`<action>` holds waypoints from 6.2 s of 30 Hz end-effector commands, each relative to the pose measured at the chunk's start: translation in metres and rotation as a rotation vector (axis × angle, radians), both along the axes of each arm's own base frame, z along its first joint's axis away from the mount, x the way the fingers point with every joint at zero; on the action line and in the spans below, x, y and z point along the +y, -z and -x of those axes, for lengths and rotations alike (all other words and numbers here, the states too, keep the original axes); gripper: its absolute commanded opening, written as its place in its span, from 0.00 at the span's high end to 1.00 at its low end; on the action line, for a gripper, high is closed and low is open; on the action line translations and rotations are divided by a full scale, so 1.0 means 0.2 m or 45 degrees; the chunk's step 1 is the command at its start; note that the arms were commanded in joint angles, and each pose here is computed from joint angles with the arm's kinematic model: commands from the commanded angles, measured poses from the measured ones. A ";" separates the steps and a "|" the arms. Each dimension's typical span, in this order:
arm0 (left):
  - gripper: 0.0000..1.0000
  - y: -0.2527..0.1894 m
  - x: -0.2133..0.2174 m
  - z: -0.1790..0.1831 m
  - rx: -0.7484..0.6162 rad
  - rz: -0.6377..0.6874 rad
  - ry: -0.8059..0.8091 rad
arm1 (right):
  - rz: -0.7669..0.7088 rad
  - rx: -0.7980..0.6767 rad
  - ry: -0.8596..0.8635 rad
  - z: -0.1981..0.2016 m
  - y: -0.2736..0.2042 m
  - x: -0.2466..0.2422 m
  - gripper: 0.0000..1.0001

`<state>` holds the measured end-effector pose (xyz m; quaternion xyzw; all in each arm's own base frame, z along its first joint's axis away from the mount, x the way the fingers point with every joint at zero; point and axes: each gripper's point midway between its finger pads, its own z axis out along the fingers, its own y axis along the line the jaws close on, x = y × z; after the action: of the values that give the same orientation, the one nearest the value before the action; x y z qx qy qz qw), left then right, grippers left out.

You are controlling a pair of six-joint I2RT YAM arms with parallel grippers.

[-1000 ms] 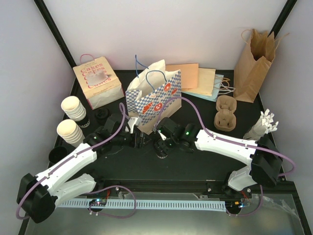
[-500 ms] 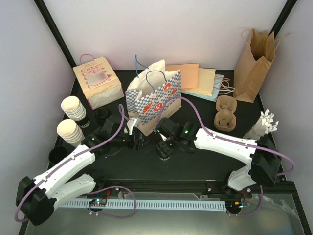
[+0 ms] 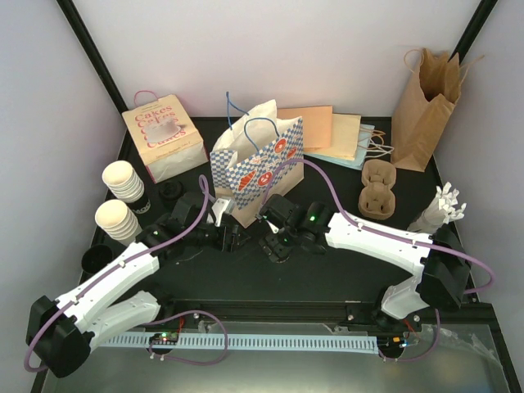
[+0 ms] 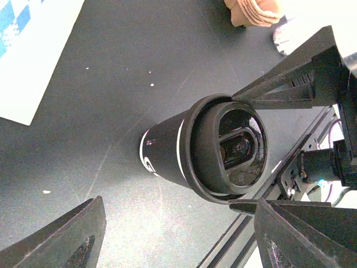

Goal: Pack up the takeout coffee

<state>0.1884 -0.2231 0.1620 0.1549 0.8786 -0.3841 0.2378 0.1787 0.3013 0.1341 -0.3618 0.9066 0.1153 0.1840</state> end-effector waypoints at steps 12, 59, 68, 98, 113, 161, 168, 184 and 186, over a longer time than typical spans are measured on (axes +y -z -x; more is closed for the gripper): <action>0.24 -0.06 -0.04 0.01 -0.044 -0.004 0.042 | -0.010 -0.032 0.039 -0.01 -0.01 -0.01 0.07; 0.01 -0.17 0.03 -0.03 -0.278 -0.112 -0.112 | -0.209 -0.102 0.178 -0.11 -0.24 -0.13 0.00; 0.01 -0.16 -0.22 0.05 -0.248 -0.257 0.093 | -0.327 -0.007 0.277 -0.10 -0.19 -0.29 0.01; 0.01 -0.04 -0.51 0.09 -0.232 -0.543 0.250 | -0.680 0.165 0.459 -0.14 -0.10 -0.48 0.16; 0.01 0.00 -0.51 0.09 -0.211 -0.585 0.257 | -0.643 0.136 0.523 -0.16 -0.08 -0.53 0.16; 0.01 0.08 -0.55 -0.04 -0.164 -0.700 0.224 | -0.689 0.239 0.594 -0.21 0.02 -0.52 0.41; 0.02 0.11 -0.55 -0.06 -0.146 -0.725 0.219 | -0.696 0.268 0.562 -0.20 0.03 -0.50 0.41; 0.12 0.13 -0.58 -0.07 -0.117 -0.718 0.246 | -0.742 0.404 0.467 -0.16 0.08 -0.41 0.45; 0.14 0.13 -0.58 -0.07 -0.113 -0.722 0.246 | -0.736 0.410 0.468 -0.16 0.09 -0.41 0.45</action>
<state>0.1997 -0.3339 0.1306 0.3118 0.9218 -0.1291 0.1909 0.2095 0.2153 0.1149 -0.0943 0.9111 0.3723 0.1498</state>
